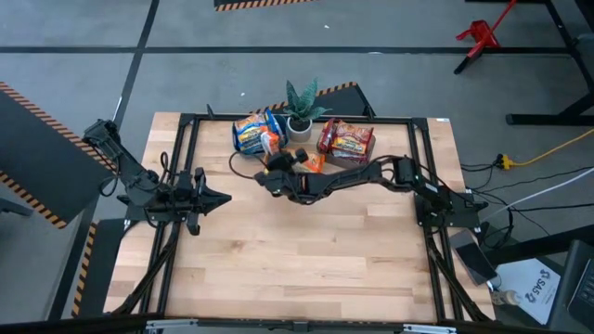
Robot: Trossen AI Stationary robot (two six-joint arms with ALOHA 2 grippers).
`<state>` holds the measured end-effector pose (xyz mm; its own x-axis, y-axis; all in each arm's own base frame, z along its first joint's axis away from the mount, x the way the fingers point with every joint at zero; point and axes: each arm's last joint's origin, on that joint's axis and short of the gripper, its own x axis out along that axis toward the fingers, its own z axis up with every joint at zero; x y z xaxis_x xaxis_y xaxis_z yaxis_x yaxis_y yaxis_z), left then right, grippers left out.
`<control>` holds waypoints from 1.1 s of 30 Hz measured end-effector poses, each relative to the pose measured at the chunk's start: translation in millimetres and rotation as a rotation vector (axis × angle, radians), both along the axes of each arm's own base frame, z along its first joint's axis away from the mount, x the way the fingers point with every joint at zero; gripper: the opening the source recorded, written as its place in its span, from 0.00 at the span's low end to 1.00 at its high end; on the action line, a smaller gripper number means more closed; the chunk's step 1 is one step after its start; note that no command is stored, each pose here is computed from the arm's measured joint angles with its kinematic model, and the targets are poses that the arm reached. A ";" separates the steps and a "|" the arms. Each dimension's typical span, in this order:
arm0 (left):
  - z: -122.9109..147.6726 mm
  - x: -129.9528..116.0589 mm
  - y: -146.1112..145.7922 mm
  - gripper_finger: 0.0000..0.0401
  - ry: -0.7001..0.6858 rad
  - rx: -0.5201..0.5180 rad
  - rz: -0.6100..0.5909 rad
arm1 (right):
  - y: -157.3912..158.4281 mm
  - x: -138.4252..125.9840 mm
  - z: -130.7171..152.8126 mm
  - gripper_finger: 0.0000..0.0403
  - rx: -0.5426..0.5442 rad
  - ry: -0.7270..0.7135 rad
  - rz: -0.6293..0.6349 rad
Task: Sort Maruchan noodles
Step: Put the orange noodle pack into the yellow bin
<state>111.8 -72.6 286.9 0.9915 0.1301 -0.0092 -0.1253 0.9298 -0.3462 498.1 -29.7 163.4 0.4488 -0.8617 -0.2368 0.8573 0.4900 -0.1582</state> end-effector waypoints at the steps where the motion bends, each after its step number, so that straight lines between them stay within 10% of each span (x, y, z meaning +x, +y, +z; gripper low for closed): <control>1: 0.0 0.0 0.0 0.00 0.000 0.000 0.000 | -0.8 0.2 -0.5 0.29 0.008 0.004 0.013; 15: -0.4 0.1 -0.7 0.00 0.002 -0.016 -0.026 | 1.2 1.0 -0.2 0.67 0.026 0.034 0.082; 33: -17.2 7.7 -4.9 0.00 0.102 -0.015 0.093 | 22.7 2.3 7.8 0.63 -0.068 0.147 0.138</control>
